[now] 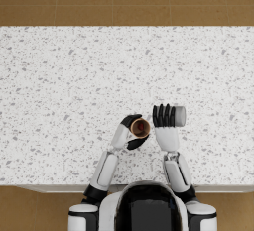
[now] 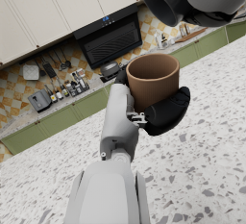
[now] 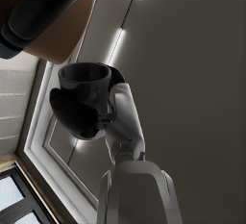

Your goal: Pick up two cups and pour the berry on the right into the cup on the left

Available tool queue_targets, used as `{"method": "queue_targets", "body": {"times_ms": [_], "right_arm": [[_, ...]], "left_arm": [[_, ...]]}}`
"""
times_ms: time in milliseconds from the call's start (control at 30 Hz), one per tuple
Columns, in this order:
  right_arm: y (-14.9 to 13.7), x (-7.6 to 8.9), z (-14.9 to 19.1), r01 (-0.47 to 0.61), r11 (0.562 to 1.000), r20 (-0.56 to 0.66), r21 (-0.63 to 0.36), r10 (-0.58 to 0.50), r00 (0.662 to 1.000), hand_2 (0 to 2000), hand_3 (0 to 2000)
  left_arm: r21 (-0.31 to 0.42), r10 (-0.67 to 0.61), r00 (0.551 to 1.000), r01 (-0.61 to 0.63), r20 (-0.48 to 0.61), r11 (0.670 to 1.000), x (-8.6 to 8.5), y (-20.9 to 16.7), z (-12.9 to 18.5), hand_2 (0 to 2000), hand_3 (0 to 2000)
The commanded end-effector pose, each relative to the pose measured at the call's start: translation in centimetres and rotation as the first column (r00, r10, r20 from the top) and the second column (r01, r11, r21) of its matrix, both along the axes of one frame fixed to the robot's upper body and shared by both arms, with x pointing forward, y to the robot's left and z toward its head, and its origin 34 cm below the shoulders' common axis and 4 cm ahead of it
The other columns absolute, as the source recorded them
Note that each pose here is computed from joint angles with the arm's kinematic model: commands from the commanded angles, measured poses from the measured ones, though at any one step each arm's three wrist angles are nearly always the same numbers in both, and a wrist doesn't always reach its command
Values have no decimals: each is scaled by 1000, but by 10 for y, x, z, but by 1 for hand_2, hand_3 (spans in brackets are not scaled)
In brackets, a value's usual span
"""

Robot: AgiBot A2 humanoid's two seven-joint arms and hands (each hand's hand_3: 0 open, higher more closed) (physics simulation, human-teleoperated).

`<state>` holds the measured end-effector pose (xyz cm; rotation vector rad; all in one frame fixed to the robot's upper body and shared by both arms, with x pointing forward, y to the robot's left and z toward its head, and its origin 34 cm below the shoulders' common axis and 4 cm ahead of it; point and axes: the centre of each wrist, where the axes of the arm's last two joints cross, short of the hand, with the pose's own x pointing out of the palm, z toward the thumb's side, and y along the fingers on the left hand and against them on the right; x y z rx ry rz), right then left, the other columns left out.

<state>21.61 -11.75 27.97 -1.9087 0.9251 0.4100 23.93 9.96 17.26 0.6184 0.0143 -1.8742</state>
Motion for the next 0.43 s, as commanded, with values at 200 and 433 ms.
{"method": "queue_targets", "body": {"times_ms": [200, 433], "right_arm": [[-1, -2, -1, 3, 1000, -3, -5, -3, 1000, 2000, 1280], [-1, -2, -1, 4, 1000, -3, -5, -4, 1000, 2000, 1280]], "left_arm": [[-3, 6, 1000, -6, 4, 1000, -1, 2, 1, 2000, 1280], [-3, 7, 1000, -7, 5, 1000, -1, 2, 1, 2000, 1280]]}}
